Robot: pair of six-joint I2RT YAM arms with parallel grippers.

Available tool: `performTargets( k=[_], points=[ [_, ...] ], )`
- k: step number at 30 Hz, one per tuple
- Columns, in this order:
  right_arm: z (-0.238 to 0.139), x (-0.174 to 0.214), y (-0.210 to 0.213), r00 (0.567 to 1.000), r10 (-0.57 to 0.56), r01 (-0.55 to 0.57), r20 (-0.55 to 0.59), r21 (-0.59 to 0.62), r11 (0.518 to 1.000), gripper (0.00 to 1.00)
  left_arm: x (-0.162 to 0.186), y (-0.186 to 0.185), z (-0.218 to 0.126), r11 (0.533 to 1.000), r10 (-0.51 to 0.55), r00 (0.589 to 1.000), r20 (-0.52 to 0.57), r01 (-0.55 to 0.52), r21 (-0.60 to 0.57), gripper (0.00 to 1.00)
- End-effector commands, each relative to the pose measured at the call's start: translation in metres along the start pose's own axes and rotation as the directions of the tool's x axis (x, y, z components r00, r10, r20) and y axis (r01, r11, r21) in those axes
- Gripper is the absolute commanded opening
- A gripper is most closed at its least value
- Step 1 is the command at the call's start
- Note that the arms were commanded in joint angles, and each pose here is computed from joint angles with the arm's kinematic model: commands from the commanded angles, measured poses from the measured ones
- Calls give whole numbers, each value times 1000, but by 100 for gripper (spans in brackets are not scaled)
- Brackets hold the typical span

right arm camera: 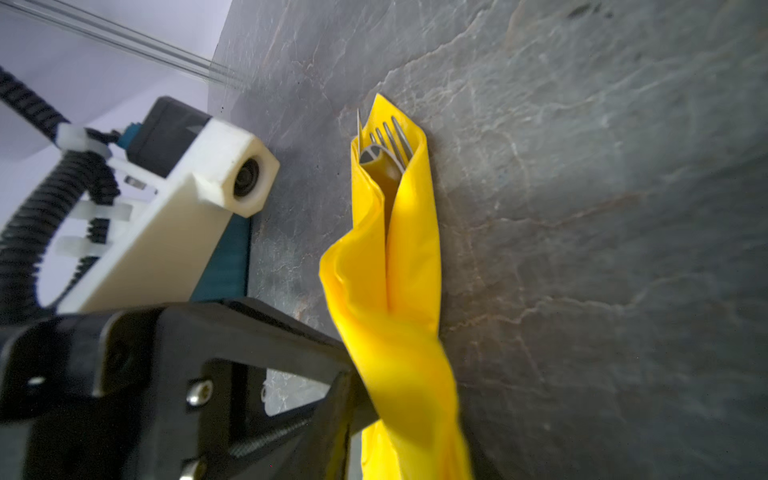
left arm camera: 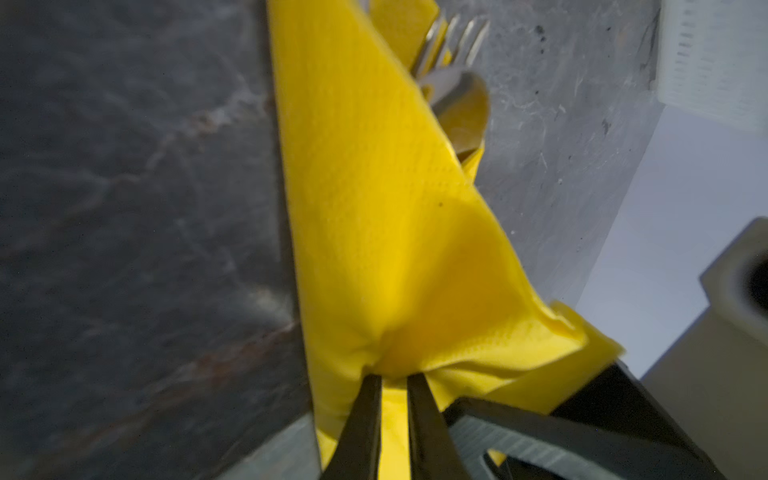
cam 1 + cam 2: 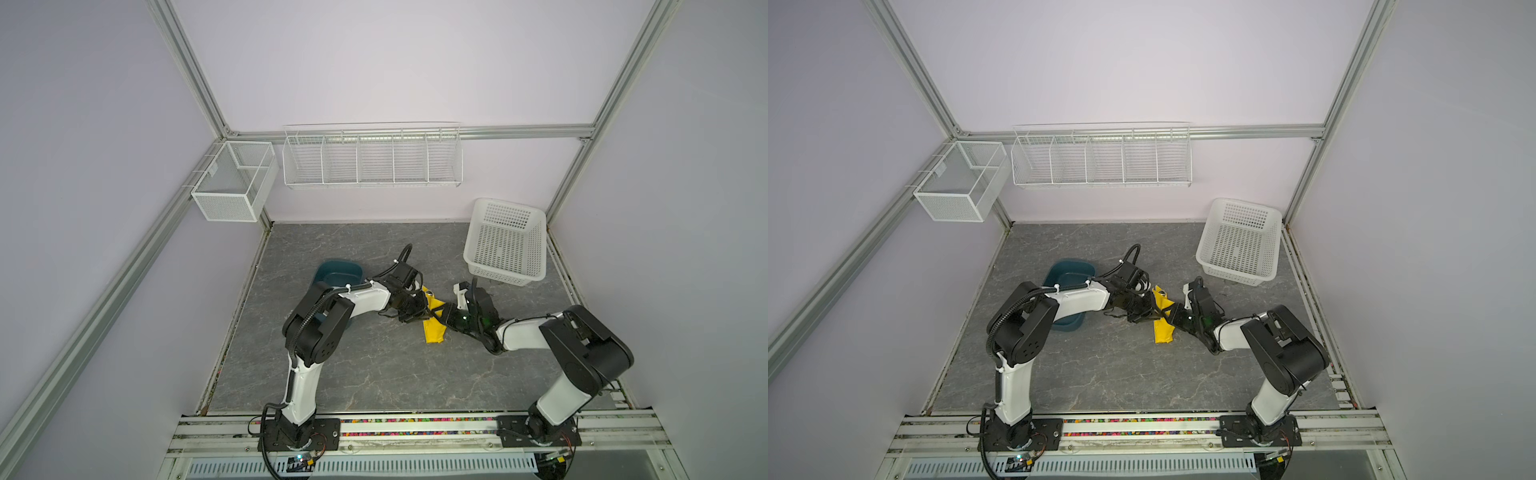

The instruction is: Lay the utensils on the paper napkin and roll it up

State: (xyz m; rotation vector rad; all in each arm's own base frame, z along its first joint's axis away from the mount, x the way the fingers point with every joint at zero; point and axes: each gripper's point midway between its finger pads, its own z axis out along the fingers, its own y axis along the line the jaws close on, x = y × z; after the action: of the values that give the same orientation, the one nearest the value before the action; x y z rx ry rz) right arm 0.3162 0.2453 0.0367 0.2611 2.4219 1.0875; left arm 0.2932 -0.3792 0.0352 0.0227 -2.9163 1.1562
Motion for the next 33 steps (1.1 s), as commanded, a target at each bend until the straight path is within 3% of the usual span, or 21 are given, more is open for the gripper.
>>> performTargets(
  k=[1,3,8,12,26,33],
  points=[
    [2,25,-27,996,19,-10,-88,98,995,23,-1,-4,-4,1000,6,999,43,-7,19,16],
    [2,24,-26,996,22,-14,-85,96,995,15,-2,-11,-9,999,14,998,57,-16,41,17],
    [1,20,-22,997,34,-27,-74,86,996,12,-1,-24,-24,995,43,994,96,-52,88,20],
    [-1,18,-17,997,41,-36,-62,70,997,12,1,-15,-31,997,48,992,114,-54,51,21],
    [-2,21,-21,996,50,-43,-77,88,995,16,15,13,-4,1000,25,1000,1,-25,9,18],
    [-5,16,-25,997,32,-22,-68,143,990,26,15,17,-4,1000,24,1000,0,-24,-12,16]
  ],
)
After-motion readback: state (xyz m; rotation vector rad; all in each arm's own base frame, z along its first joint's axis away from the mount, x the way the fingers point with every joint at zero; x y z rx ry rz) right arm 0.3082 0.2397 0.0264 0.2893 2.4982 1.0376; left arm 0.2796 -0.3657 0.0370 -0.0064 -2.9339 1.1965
